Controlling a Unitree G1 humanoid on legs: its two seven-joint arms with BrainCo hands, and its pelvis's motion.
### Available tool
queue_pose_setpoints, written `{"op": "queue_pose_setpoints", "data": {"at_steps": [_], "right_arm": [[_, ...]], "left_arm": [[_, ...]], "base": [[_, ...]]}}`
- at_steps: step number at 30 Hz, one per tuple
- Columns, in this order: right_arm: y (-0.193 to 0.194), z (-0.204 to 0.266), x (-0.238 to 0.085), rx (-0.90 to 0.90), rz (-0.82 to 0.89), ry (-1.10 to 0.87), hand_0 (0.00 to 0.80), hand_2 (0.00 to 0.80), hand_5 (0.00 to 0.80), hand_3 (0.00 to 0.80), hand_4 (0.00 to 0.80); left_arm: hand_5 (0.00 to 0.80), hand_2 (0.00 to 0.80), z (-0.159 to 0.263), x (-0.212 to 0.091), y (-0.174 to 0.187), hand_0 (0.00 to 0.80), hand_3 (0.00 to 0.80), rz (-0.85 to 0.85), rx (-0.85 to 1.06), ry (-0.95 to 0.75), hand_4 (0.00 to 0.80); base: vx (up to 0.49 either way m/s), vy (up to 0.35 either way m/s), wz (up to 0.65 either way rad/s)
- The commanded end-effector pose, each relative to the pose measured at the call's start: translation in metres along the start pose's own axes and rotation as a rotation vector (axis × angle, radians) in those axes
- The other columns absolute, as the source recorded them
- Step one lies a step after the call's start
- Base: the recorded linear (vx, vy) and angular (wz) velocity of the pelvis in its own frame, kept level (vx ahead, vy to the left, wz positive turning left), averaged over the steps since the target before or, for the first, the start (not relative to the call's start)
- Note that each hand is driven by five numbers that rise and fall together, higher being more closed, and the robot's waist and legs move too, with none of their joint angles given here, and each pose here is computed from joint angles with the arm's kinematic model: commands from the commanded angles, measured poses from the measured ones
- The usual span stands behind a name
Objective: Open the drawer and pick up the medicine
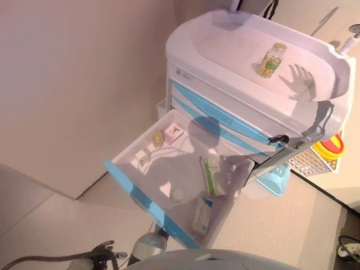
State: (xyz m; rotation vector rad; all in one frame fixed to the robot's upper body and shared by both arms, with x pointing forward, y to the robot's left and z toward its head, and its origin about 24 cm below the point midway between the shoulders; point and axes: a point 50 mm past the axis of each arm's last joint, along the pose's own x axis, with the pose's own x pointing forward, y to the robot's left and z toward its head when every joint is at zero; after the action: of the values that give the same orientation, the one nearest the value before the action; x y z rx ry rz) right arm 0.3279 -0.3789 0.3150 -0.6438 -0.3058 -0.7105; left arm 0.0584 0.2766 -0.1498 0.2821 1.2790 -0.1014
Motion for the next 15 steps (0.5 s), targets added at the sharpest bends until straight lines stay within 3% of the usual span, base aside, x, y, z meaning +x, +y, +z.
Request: {"op": "queue_pose_setpoints", "data": {"at_steps": [1,9,15], "right_arm": [[0.000,0.019,-0.010,0.145,-0.096,-0.157,0.000,0.000,0.000,0.000,0.000],[0.057,-0.050,-0.086,0.301,-0.022,-0.082,0.000,0.000,0.000,0.000,0.000],[0.096,-0.102,-0.157,0.217,0.107,0.035,0.000,0.000,0.000,0.000,0.000]], "left_arm": [[0.000,0.000,-0.010,-0.002,-0.003,0.000,0.000,-0.034,0.106,0.041,0.000],[0.000,0.000,0.025,0.006,-0.012,0.000,0.000,-0.038,0.155,-0.071,0.000],[0.000,0.000,0.057,0.009,-0.015,0.000,0.000,-0.024,0.199,-0.159,0.000]], "base": [[-0.073,-0.037,-0.31],[-0.083,-0.055,-0.42],[-0.053,-0.067,-0.60]]}}
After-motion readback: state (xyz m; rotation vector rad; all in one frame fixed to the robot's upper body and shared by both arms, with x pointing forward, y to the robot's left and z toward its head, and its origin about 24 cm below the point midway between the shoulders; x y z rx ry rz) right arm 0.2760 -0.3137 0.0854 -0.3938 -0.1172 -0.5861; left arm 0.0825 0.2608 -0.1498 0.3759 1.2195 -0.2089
